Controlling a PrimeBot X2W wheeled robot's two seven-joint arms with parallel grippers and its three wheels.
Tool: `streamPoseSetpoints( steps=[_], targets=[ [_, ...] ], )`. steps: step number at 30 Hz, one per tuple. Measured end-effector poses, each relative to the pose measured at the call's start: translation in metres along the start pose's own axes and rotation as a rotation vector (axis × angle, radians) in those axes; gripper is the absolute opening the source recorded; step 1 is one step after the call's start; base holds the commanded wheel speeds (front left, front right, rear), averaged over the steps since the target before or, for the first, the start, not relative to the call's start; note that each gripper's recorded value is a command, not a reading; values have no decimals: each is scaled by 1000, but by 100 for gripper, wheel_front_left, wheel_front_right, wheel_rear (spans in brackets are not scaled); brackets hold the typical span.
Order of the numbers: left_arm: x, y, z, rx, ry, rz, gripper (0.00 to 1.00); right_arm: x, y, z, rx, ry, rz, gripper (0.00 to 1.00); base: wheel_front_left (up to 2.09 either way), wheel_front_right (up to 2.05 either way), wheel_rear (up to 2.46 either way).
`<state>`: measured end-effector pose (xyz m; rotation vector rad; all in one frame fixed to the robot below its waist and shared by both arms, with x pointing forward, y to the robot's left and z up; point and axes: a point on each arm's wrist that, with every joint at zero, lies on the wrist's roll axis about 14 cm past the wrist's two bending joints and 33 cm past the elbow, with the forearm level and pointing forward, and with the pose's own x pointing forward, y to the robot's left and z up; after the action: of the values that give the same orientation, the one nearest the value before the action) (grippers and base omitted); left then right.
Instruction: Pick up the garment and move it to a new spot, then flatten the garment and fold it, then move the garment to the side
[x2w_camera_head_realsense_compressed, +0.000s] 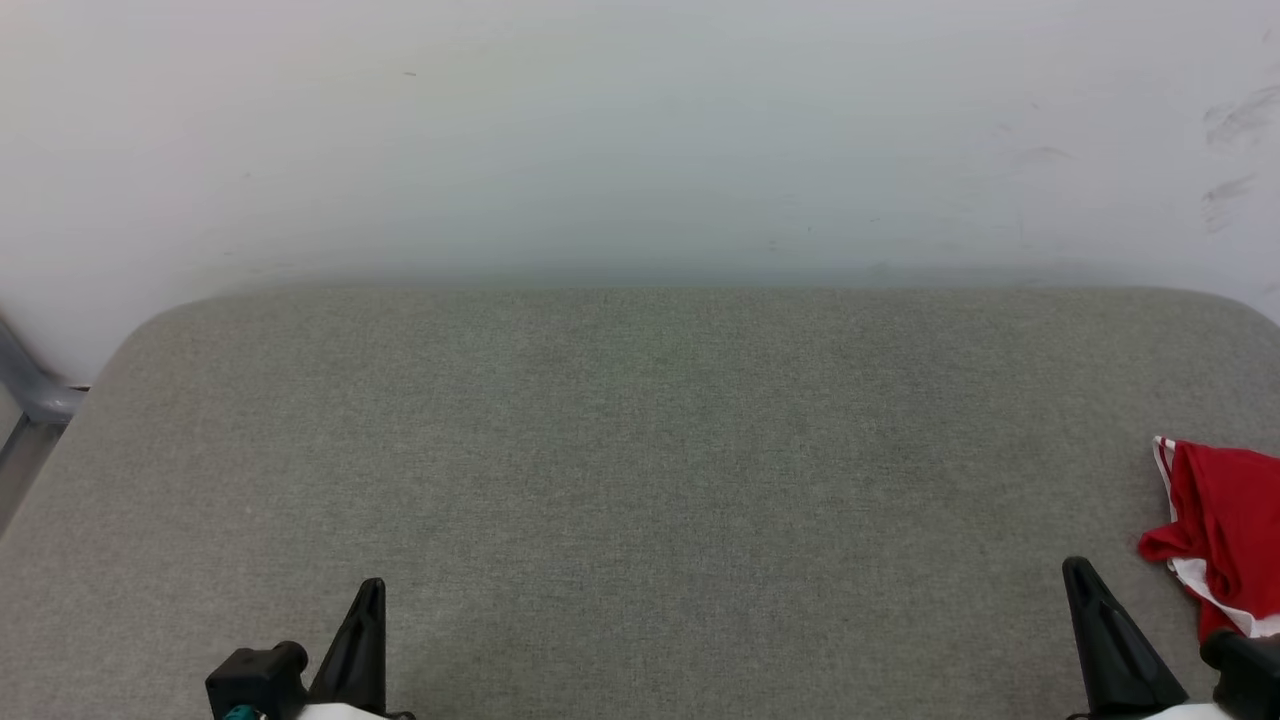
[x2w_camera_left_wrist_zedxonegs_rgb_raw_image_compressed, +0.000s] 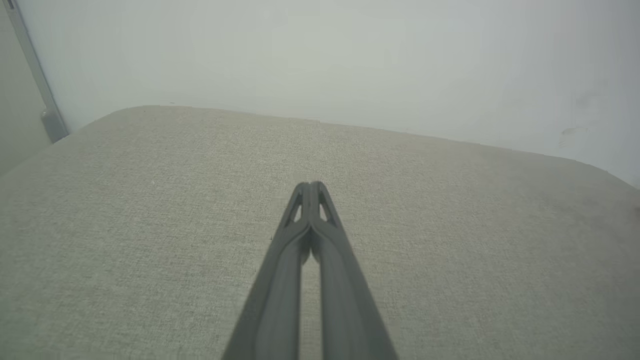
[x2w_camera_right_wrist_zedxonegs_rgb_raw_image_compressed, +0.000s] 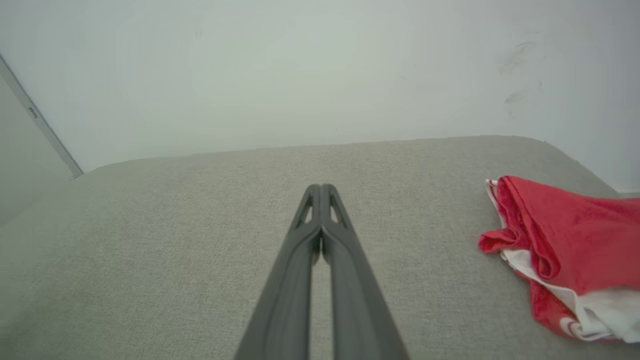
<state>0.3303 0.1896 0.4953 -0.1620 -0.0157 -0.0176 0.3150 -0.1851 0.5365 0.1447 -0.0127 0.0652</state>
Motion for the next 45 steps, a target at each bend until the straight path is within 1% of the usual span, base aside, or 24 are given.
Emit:
streamPoseSetpoints(
  steps=[8,19,32,45],
  targets=[
    [4,7,-5,-151,36,42,0,6,0,-7,168,9,5,0,0,0,0],
    [13,10,-4,-342,52,68,0,16,0,-10,366,6,11,0,0,0,0],
    [19,14,-7,-540,72,96,0,27,-2,-12,562,-1,11,0,0,0,0],
    [27,15,-5,-711,72,100,0,35,-5,-15,736,-5,2,0,0,0,0]
  ],
)
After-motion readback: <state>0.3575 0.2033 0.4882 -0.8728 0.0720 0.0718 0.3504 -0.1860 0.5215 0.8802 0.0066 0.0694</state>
